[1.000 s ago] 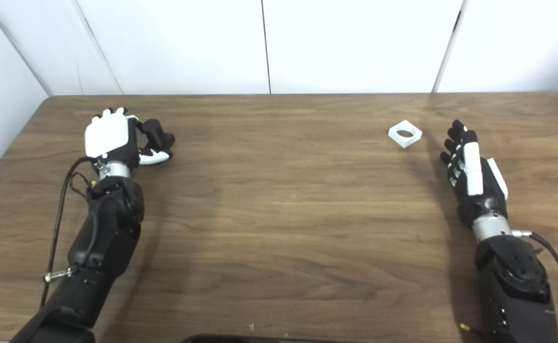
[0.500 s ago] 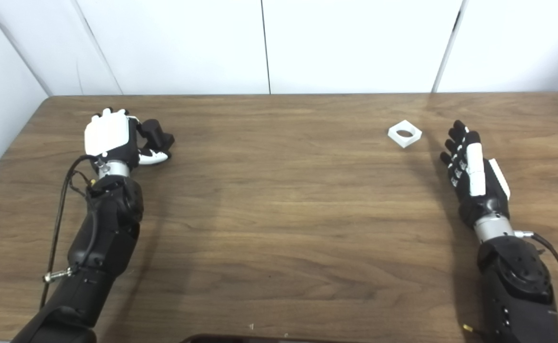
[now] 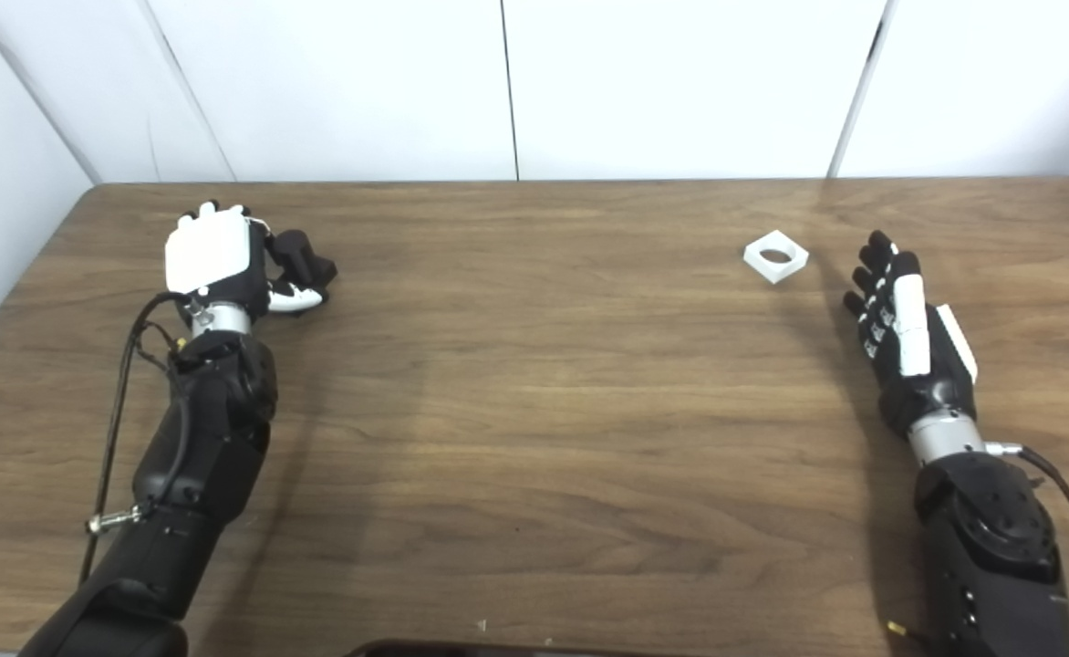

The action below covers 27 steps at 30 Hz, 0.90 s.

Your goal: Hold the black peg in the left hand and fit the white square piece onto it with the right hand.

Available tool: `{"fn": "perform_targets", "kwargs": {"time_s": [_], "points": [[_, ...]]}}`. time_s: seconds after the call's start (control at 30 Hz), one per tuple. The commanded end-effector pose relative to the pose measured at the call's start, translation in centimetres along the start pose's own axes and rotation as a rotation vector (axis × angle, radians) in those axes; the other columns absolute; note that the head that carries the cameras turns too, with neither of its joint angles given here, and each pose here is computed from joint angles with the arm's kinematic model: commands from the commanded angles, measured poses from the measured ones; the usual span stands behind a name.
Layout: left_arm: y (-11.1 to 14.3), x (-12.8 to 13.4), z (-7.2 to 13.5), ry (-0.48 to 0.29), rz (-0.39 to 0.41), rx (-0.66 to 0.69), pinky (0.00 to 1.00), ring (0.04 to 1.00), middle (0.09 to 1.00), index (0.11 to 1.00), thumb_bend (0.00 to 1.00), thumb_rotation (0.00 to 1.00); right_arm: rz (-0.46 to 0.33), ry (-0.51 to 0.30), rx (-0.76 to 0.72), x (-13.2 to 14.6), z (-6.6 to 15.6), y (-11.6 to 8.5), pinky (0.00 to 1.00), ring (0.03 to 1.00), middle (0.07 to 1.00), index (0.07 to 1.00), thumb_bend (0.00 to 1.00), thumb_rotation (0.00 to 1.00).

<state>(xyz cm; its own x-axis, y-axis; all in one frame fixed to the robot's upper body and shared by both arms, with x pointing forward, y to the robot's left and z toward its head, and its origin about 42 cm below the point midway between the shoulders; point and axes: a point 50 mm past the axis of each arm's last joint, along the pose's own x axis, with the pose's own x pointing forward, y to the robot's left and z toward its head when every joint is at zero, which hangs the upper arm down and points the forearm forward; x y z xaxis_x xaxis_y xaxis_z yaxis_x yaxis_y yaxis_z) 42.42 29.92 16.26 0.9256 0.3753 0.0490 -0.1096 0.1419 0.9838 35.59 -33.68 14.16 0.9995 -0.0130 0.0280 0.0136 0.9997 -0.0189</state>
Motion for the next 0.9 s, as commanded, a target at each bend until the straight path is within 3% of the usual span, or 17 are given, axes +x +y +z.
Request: {"fn": "perform_targets", "kwargs": {"time_s": [0.0,0.1,0.2,0.27,0.87], "points": [[1.41,1.10,0.19,0.010,0.038,-0.009,1.00,1.000,0.915,0.519,0.80,0.23,-0.001,-0.046,-0.019,0.29,1.47,-0.67,1.00,1.000,1.000,1.000,0.65,1.00],[1.36,1.18,0.33,0.007,0.038,-0.017,1.00,1.000,0.919,0.527,0.77,0.19,-0.001,-0.047,-0.013,0.31,1.52,-0.80,1.00,1.000,1.000,1.000,0.66,1.00],[1.30,1.25,0.47,0.005,0.042,-0.029,1.00,1.000,0.919,0.495,0.58,0.09,-0.001,-0.047,-0.015,0.30,1.55,-0.84,1.00,1.000,1.000,1.000,0.66,1.00],[1.28,1.25,0.51,0.004,0.044,-0.033,1.00,1.000,0.917,0.488,0.53,0.07,-0.002,-0.046,-0.013,0.31,1.53,-0.89,1.00,1.000,1.000,1.000,0.66,1.00],[1.35,0.54,0.46,-0.023,0.058,-0.094,1.00,1.000,0.894,0.485,0.52,0.06,-0.002,-0.043,-0.012,0.52,1.35,-0.95,1.00,1.000,1.000,1.000,0.66,1.00]]}}
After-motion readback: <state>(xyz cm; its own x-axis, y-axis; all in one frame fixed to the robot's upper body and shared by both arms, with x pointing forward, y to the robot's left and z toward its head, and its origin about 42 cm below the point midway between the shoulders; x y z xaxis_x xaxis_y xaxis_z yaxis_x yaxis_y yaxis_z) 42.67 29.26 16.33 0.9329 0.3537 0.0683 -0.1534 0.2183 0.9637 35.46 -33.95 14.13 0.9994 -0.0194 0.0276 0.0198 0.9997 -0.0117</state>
